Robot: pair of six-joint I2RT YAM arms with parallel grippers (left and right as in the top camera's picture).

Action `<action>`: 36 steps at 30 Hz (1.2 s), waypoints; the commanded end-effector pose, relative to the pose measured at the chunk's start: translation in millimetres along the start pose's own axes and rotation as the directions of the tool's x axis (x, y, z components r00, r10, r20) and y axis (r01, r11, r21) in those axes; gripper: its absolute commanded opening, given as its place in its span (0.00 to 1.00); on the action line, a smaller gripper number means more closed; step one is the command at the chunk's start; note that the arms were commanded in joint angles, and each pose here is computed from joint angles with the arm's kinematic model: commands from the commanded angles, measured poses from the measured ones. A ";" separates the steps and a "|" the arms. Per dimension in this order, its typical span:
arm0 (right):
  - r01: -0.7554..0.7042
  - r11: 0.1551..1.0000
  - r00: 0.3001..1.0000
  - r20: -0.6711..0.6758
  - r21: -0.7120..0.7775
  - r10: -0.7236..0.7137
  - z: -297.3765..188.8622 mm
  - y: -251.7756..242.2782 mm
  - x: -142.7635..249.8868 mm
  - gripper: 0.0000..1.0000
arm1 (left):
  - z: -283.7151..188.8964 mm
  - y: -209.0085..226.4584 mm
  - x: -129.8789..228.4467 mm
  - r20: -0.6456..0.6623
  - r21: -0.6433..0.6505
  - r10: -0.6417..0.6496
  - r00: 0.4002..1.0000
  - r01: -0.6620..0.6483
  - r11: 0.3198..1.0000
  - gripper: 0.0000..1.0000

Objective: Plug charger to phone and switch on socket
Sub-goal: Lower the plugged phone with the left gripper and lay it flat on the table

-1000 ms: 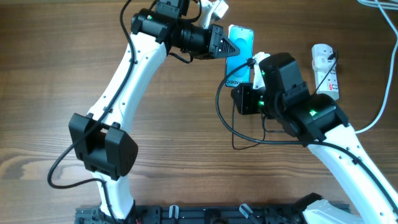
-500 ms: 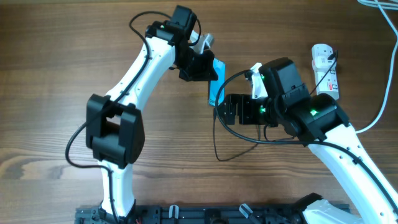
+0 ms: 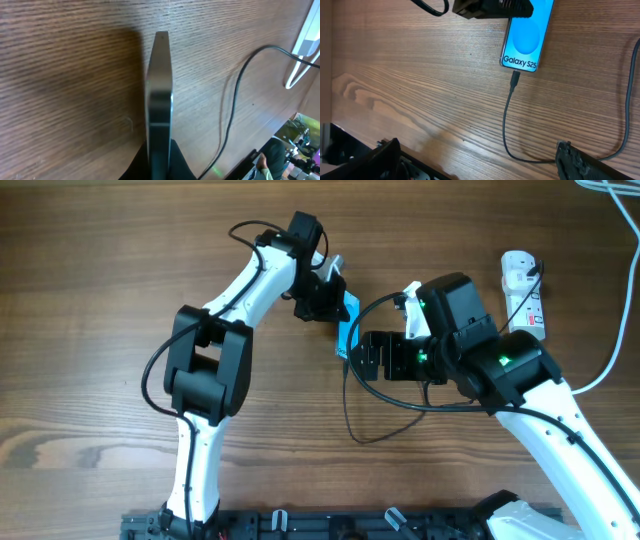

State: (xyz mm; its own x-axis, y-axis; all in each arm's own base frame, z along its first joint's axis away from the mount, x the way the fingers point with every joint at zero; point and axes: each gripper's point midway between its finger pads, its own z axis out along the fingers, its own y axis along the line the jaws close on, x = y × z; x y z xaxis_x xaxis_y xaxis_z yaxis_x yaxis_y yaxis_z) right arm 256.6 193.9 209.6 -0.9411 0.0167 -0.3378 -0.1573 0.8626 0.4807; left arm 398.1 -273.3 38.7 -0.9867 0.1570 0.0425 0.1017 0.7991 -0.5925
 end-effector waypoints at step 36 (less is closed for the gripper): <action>-0.030 0.997 0.998 -0.052 0.065 0.033 -2.6 -12.7 12.4 1.00 | 3.8 60.1 10.5 -0.014 -0.318 -0.043 0.999 0.036 0.947 0.36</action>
State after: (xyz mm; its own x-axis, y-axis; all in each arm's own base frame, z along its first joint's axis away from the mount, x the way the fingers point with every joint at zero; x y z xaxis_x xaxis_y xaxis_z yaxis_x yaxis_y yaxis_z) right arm 243.0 185.1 199.9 -0.9615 0.0075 -0.2749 -0.1223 0.8837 0.4518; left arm 394.8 -234.4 10.5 -0.9892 0.1286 0.0699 0.0956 0.9291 -0.3572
